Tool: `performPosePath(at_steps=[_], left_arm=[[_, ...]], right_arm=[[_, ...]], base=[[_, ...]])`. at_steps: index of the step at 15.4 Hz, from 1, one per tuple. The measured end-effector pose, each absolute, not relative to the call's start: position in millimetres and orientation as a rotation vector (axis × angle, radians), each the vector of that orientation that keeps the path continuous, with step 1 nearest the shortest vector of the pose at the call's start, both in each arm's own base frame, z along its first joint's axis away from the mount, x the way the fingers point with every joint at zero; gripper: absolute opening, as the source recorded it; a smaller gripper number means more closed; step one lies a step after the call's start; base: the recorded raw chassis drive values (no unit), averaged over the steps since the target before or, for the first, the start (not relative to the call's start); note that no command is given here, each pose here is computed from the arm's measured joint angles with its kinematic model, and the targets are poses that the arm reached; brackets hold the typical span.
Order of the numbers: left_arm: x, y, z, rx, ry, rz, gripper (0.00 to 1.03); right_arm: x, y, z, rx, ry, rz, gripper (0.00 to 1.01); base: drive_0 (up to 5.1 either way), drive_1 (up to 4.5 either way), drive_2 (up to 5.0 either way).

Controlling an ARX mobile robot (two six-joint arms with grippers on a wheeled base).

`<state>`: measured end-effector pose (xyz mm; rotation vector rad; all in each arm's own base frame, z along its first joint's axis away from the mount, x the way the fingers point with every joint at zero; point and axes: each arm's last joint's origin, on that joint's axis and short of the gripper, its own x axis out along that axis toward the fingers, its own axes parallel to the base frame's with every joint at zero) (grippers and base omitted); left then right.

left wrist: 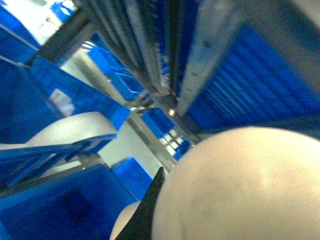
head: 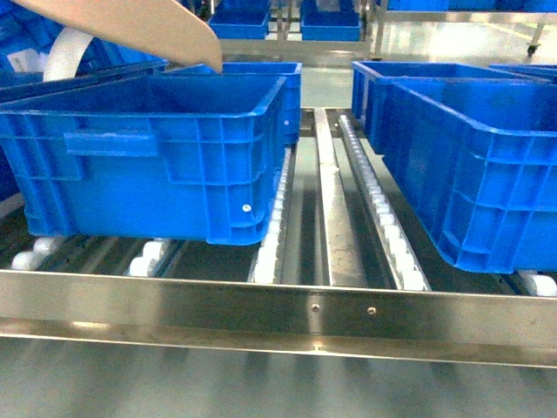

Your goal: Place part in tray to right shelf

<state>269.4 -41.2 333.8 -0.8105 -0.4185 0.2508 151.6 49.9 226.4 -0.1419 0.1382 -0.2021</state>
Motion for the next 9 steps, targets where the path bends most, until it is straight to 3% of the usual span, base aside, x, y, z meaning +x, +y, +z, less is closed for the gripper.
performPosePath(at_steps=[1, 2, 4, 5, 7, 9], left_arm=[[213.8, -35.7, 320.9, -0.743, -0.414, 0.222, 0.14], [180.4, -21.6, 311.0, -0.593, -0.316, 0.222, 0.14], [169.7, -12.9, 310.7, -0.499, -0.264, 0.22, 0.14], [154.6, -3.9, 306.0, -0.343, -0.204, 0.207, 0.14], [140.1, -4.9, 257.5, -0.097, 0.009, -0.036, 0.13], [135.6, 1.6, 227.0, -0.029, 0.05, 0.025, 0.13]], right_arm=[[151.6, 49.9, 226.4, -0.141, 0.138, -0.202, 0.98], [151.7, 47.6, 227.1, -0.074, 0.057, -0.133, 0.91], [149.6, 43.3, 225.7, -0.051, 0.025, -0.106, 0.85], [145.4, 38.1, 222.4, -0.025, -0.01, -0.057, 0.76], [138.4, 28.2, 205.0, -0.021, 0.012, -0.002, 0.51], [131.3, 18.7, 195.9, -0.016, 0.004, -0.009, 0.23]], base=[[0.0, 0.0, 0.0], [0.0, 0.0, 0.0], [0.0, 0.0, 0.0], [0.0, 0.0, 0.0], [-0.2, -0.18, -0.2], [-0.4, -0.36, -0.4]])
